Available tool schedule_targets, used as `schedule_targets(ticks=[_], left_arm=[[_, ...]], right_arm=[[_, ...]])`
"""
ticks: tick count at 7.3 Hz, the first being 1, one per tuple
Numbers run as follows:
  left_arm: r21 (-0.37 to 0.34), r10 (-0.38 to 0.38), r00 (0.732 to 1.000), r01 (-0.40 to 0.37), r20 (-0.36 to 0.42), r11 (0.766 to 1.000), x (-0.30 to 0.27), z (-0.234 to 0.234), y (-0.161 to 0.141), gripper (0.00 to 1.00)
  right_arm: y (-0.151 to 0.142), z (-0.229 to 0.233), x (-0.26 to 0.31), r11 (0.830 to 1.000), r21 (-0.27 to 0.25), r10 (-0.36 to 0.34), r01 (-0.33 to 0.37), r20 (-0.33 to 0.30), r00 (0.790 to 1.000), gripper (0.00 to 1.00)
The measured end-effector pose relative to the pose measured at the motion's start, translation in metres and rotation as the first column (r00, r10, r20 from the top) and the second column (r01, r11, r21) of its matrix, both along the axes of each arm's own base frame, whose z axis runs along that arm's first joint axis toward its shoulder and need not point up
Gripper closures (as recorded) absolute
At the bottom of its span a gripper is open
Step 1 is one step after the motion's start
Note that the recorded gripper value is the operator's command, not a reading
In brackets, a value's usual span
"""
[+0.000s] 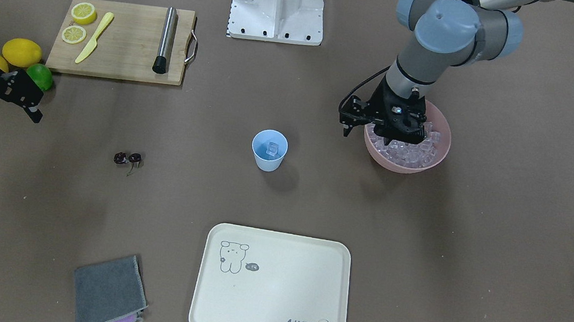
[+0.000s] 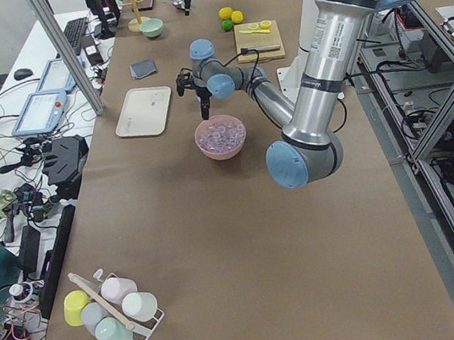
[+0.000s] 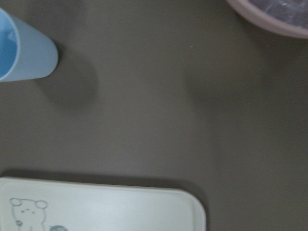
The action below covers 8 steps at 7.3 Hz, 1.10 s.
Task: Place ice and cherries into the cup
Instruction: 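Move the left gripper back over the pink ice bowl, then lower the left gripper into the bowl and grasp another ice cube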
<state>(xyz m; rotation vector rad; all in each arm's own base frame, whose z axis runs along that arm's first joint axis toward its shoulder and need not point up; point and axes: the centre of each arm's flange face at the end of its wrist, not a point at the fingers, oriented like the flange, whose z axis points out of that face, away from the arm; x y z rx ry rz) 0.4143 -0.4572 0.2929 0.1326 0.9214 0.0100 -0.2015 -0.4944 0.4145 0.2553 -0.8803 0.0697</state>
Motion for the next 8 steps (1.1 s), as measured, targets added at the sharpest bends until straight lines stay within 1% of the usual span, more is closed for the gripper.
schedule_targets(ticks=[1,3,4,5,8], left_arm=[[-0.007,0.003,1.000,-0.003,0.011,1.000,-0.004,0.014,0.003,0.03],[0.001,0.030,0.999,-0.030,0.035,1.000,-0.010,0.038,0.009,0.03],[0.006,0.039,0.998,-0.039,0.044,0.999,-0.012,0.046,0.010,0.11],[0.007,0.042,0.998,-0.042,0.051,0.999,-0.013,0.051,0.010,0.23],[0.004,0.044,0.997,-0.045,0.061,0.999,-0.010,0.059,0.009,0.23]], right_arm=[[-0.001,-0.001,0.000,1.000,0.003,0.002,-0.002,-0.002,1.000,0.01],[-0.001,-0.002,-0.001,1.000,0.009,0.006,-0.006,-0.004,1.000,0.01],[0.000,-0.004,-0.001,1.000,0.012,0.007,-0.007,-0.004,1.000,0.01],[0.000,-0.006,0.000,1.000,0.016,0.007,-0.007,-0.002,1.000,0.01],[0.002,-0.008,0.000,1.000,0.020,0.007,-0.007,0.000,1.000,0.01]])
